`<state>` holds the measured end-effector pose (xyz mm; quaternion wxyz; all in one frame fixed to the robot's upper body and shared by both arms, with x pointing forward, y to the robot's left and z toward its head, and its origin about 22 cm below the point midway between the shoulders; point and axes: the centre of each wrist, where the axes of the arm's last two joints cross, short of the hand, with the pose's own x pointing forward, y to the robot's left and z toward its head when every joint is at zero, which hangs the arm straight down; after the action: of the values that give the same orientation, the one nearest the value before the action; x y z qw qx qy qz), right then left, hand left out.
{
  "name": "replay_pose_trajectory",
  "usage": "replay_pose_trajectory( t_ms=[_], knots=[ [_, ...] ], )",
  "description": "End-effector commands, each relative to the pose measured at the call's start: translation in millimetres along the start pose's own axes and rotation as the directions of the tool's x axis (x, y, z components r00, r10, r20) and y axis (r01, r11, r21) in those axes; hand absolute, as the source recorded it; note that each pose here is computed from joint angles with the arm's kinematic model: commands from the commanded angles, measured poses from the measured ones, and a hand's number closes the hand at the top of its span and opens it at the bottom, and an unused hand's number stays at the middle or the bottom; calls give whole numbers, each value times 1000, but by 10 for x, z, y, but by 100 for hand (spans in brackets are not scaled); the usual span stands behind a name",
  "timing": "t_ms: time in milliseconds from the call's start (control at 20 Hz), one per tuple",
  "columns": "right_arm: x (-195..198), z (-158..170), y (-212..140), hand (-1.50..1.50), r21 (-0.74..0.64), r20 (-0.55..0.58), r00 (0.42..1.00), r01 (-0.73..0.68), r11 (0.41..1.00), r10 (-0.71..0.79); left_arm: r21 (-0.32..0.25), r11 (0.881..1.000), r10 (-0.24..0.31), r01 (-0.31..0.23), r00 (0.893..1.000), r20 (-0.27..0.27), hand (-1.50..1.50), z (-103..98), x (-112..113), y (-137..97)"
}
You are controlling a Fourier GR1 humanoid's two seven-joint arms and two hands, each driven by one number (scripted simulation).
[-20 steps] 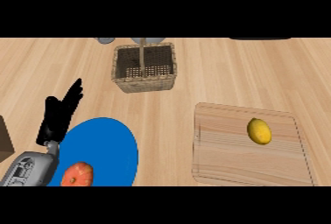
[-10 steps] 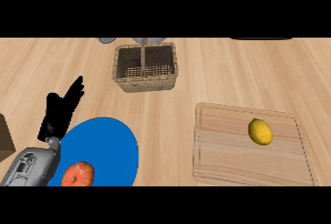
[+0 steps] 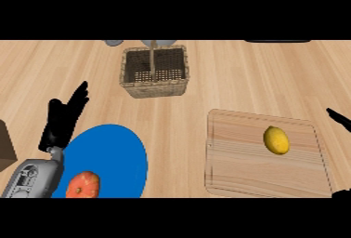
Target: Pick the lemon from the cutting board and place it in the basket
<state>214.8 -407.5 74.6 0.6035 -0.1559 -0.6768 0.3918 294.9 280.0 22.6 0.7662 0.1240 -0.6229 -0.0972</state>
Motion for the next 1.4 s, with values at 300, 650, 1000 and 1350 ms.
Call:
replay_pose_trajectory(
  t_ms=[300, 650, 1000, 1350],
  knots=[
    [-342, -284, 282, -150, -17, 12, 1000, -17, 1000, 17, -13, 1000, 13, -13, 1000, -4, 0, -72, 101, 90],
    [-134, -717, 660, -150, 12, 29, 999, -20, 1000, 19, -3, 1000, 1, -1, 1000, 12, 0, 46, 170, -41],
    [30, -636, 642, -150, 11, 4, 1000, 3, 1000, -3, 1, 1000, 1, -1, 1000, 20, 0, -85, 69, 104],
    [-122, -649, 548, -150, 50, -17, 1000, 3, 999, -2, 13, 1000, -1, 1, 1000, 4, 0, -226, 139, 147]
  ],
)
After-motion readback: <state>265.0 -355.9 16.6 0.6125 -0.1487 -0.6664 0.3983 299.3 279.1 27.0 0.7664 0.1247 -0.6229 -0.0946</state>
